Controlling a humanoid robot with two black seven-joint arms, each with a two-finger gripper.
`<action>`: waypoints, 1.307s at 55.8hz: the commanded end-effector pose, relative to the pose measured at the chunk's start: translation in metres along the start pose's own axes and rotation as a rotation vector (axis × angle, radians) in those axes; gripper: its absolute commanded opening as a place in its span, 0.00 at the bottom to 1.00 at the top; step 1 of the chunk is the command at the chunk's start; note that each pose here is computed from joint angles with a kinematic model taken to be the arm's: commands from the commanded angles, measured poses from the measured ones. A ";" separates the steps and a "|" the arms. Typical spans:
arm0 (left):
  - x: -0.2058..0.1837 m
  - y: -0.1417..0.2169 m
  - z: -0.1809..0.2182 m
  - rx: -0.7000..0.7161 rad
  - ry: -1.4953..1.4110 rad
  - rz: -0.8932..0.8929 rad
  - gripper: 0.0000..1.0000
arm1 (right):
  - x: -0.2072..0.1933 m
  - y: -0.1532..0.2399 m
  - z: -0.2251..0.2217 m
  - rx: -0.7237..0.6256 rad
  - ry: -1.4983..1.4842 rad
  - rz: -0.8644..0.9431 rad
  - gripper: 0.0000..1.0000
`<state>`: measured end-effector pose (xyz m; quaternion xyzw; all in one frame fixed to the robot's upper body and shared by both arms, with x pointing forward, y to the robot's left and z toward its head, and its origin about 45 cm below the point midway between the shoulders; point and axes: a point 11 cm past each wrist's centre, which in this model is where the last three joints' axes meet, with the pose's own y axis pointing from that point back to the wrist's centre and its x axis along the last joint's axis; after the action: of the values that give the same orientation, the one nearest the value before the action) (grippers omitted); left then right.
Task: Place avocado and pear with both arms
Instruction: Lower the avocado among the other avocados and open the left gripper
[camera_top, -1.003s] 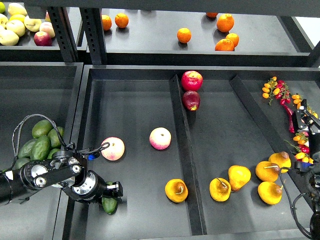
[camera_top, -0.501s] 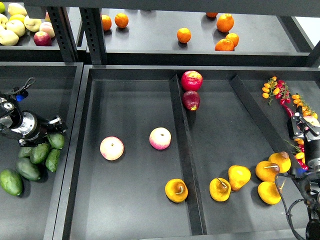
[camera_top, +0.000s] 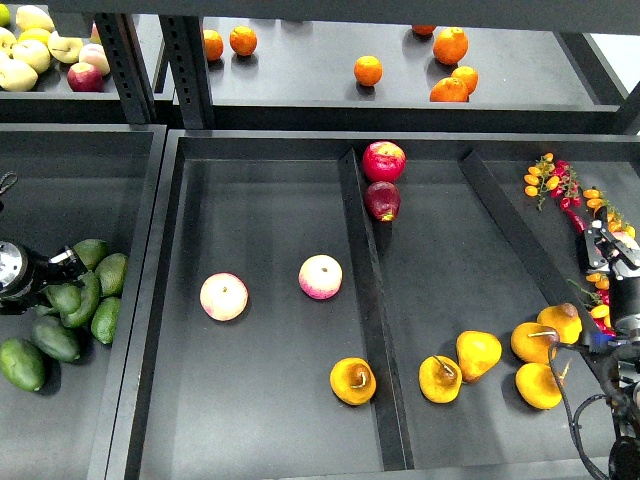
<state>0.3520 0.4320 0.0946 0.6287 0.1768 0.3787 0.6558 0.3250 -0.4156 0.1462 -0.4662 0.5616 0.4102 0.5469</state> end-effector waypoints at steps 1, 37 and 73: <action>-0.003 -0.004 -0.007 0.011 0.016 -0.007 0.52 | 0.000 0.000 0.000 0.001 -0.001 0.000 1.00; -0.002 -0.006 -0.017 0.030 0.028 -0.005 0.66 | -0.001 0.002 0.000 -0.001 0.000 -0.003 1.00; -0.001 -0.007 -0.018 0.034 0.033 -0.001 0.80 | 0.000 0.006 -0.005 0.002 0.010 -0.002 1.00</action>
<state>0.3407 0.4449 0.0861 0.6332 0.1940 0.3862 0.6420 0.3184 -0.4179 0.1448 -0.4669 0.5635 0.4080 0.5459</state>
